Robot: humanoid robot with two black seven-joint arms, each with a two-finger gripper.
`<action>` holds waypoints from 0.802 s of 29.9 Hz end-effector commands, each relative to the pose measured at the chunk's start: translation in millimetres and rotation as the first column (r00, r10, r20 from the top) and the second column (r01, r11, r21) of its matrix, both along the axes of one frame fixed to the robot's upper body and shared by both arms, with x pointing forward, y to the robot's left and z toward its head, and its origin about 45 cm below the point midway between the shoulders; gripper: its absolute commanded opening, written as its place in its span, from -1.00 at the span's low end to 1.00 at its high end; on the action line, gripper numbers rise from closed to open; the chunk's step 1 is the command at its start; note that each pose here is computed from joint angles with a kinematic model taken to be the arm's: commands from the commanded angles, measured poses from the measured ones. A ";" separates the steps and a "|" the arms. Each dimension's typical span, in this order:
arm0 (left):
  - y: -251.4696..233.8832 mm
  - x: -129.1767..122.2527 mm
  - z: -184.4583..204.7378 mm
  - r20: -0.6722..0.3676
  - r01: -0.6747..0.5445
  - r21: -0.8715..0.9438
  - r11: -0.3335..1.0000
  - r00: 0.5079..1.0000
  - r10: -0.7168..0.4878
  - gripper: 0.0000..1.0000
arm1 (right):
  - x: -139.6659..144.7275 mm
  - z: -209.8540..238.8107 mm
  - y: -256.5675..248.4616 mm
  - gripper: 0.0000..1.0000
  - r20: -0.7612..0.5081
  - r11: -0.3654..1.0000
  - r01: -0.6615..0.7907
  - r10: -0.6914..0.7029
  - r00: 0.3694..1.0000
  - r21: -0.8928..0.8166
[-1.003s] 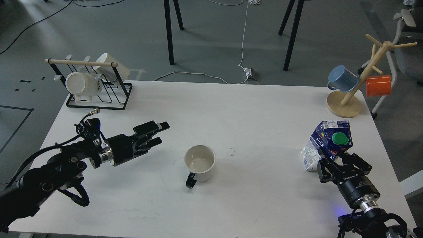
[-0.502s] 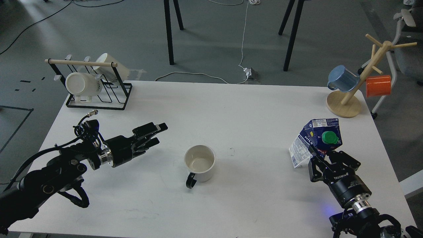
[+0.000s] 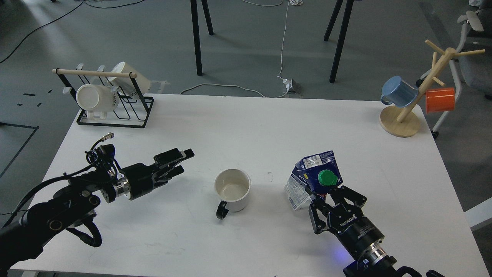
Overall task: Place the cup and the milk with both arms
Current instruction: 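Carry the milk carton with the right gripper beside the white mug and release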
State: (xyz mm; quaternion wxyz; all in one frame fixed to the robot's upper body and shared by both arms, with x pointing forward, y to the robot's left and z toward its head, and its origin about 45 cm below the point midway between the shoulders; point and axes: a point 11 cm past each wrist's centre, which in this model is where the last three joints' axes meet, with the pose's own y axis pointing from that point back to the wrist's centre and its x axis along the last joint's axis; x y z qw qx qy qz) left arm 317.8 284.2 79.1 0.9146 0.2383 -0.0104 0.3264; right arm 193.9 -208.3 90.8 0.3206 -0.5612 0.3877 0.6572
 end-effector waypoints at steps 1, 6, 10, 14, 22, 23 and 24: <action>0.4 -0.9 -0.8 -0.002 -0.001 0.001 1.000 1.000 0.001 0.89 | -3.0 -2.2 10.8 -0.25 -0.004 1.000 -0.021 0.021 1.000 0.011; 0.6 -1.4 -1.3 -0.004 -0.001 0.001 1.000 1.000 0.001 0.89 | -4.0 -8.4 17.1 -0.24 -0.009 1.000 -0.024 0.024 1.000 0.006; 0.6 -1.4 -1.3 -0.004 -0.001 0.001 1.000 1.000 0.001 0.89 | -4.0 -10.4 21.3 -0.22 -0.014 1.000 -0.021 0.021 1.000 0.015; 2.9 -1.3 -2.4 -0.006 -0.006 0.006 1.000 1.000 0.006 0.89 | -3.4 -12.0 24.5 -0.18 -0.016 1.000 -0.020 0.020 1.000 0.020; 5.2 -1.1 -3.4 -0.007 -0.011 0.011 1.000 1.000 0.011 0.89 | -4.7 -14.9 22.6 0.17 -0.021 1.000 -0.019 0.019 1.000 0.009; 5.7 -1.1 -3.6 -0.008 -0.012 0.013 1.000 1.000 0.013 0.89 | -4.7 -14.9 22.6 0.25 -0.021 1.000 -0.019 0.019 1.000 0.009; 5.7 -1.1 -3.6 -0.008 -0.012 0.013 1.000 1.000 0.013 0.89 | -4.6 -14.5 22.9 0.34 -0.020 1.000 -0.019 0.019 1.000 0.010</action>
